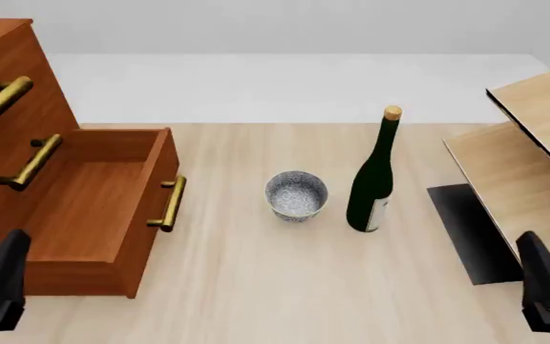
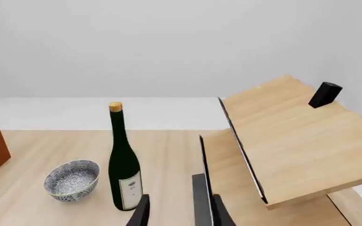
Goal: Close the bottom drawer of the cabinet and open the top drawer.
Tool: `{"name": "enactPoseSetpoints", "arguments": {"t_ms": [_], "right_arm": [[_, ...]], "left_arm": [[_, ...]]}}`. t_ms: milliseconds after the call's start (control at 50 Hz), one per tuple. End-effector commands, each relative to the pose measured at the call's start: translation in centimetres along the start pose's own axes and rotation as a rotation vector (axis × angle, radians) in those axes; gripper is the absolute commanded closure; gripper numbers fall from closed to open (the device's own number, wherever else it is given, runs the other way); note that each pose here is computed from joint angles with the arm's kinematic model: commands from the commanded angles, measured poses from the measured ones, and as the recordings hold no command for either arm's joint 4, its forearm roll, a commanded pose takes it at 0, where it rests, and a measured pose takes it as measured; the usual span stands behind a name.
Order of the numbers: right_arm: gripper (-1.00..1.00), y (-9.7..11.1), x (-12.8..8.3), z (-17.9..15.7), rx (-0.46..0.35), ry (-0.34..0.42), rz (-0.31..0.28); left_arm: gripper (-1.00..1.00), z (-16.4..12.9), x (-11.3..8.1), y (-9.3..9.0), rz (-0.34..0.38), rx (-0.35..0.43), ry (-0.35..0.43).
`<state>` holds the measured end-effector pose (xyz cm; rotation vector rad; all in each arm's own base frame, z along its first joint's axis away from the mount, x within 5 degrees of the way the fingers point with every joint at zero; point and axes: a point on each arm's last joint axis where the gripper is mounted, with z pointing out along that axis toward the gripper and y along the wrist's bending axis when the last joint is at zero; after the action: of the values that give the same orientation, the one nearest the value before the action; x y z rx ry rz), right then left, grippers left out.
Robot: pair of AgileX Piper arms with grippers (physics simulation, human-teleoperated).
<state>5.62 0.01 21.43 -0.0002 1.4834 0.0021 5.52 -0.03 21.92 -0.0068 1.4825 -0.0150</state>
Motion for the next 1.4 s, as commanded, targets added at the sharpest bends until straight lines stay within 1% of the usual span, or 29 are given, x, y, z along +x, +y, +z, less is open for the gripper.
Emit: {"name": "enactPoseSetpoints", "arguments": {"t_ms": [20,280,320,360,380,420,440,460,480,500,540,600,660,700,780,800,880,900,920,960,1000,1020,1040,1080,1180,1300,1340,1360,1400], "right_arm": [[-1.0,0.0,-0.1,0.0,0.002,0.003,-0.002],[-1.0,0.0,0.0,0.0,-0.001,0.005,-0.008],[-1.0,0.0,0.0,0.0,-0.001,0.005,-0.009],[-1.0,0.0,0.1,0.0,-0.001,0.005,-0.01],[-1.0,0.0,0.1,0.0,-0.001,0.005,-0.01],[-1.0,0.0,0.1,0.0,0.001,0.005,-0.011],[-1.0,0.0,0.1,0.0,0.001,0.005,-0.011],[-1.0,0.0,0.1,0.0,0.003,0.005,-0.012],[-1.0,0.0,0.1,0.0,0.004,0.004,-0.011],[-1.0,0.0,0.1,0.1,0.005,0.005,-0.012],[-1.0,0.0,0.1,0.1,0.006,0.005,-0.012],[-1.0,0.0,0.1,0.1,0.005,0.006,-0.014],[-1.0,0.0,0.1,0.2,0.003,0.005,-0.016],[-1.0,0.0,0.0,0.3,0.004,0.005,-0.016],[-1.0,0.0,0.0,0.5,0.006,0.005,-0.016],[-1.0,0.0,0.0,0.6,0.006,0.006,-0.016],[-1.0,0.0,0.0,0.6,0.006,0.005,-0.016],[-1.0,0.0,0.0,0.7,0.006,0.005,-0.017],[-1.0,0.0,-0.1,0.7,0.006,0.005,-0.016],[-1.0,0.0,-0.1,0.7,0.007,0.005,-0.016],[-1.0,0.0,-0.1,0.7,0.008,0.005,-0.015],[-1.0,-0.1,-0.1,0.7,0.008,0.005,-0.015],[-1.0,-0.1,-0.1,0.8,0.008,0.005,-0.016],[-1.0,-0.1,-0.1,0.7,0.008,0.005,-0.016],[-1.0,-0.1,-0.1,0.7,0.01,0.004,-0.016],[-1.0,-0.1,0.0,0.6,0.009,0.004,-0.017],[-1.0,-0.1,-0.1,0.6,0.008,0.004,-0.017],[-1.0,0.0,-0.1,0.6,0.008,0.004,-0.017],[-1.0,0.0,0.0,0.6,0.008,0.003,-0.017]], "left_arm": [[-1.0,0.1,0.5,0.0,0.016,0.0,0.003],[-1.0,0.1,0.6,0.0,0.004,-0.001,0.011],[-1.0,0.1,0.4,-0.1,0.024,0.016,0.005],[-1.0,0.1,0.2,-0.1,0.02,0.017,0.005],[-1.0,0.1,-0.1,-0.1,0.021,0.018,0.0],[-1.0,0.1,-0.8,0.1,0.102,-0.022,-0.01],[-1.0,-0.1,-1.0,0.0,0.101,-0.007,-0.014],[-1.0,-0.1,-1.6,-0.2,0.064,0.03,-0.012],[-1.0,-0.2,-2.3,-0.3,0.062,0.044,-0.014],[-1.0,-0.4,-3.2,-0.2,0.076,0.039,-0.032],[-1.0,-0.5,-4.2,-0.3,0.038,0.05,-0.031],[-1.0,-0.5,-5.1,-0.3,0.051,0.054,-0.034],[-1.0,-0.3,-6.3,-0.4,-0.003,0.064,-0.021],[-1.0,-0.3,-6.7,-0.4,-0.001,0.066,-0.021],[-1.0,1.3,-7.3,-0.6,-0.02,0.084,0.063],[-1.0,1.7,-7.3,-0.7,-0.009,0.096,0.086],[-1.0,2.3,-8.0,-0.9,-0.004,0.104,0.121],[-1.0,2.3,-8.4,-0.9,-0.021,0.102,0.118],[-1.0,2.7,-8.6,-0.9,-0.031,0.103,0.144],[-1.0,2.8,-9.2,-1.0,-0.04,0.109,0.146],[-1.0,3.5,-9.7,-1.3,-0.122,0.124,0.186],[-1.0,3.5,-10.1,-1.3,-0.103,0.126,0.184],[-1.0,3.4,-10.6,-1.3,-0.059,0.133,0.175],[-1.0,3.7,-11.0,-1.5,-0.094,0.148,0.195],[-1.0,4.2,-11.3,-2.1,-0.131,0.199,0.234],[-1.0,4.6,-11.4,-2.9,-0.155,0.269,0.268],[-1.0,4.6,-11.5,-3.0,-0.151,0.278,0.269],[-1.0,4.8,-11.4,-3.3,-0.168,0.296,0.282],[-1.0,4.8,-11.4,-3.4,-0.173,0.31,0.287]]}}
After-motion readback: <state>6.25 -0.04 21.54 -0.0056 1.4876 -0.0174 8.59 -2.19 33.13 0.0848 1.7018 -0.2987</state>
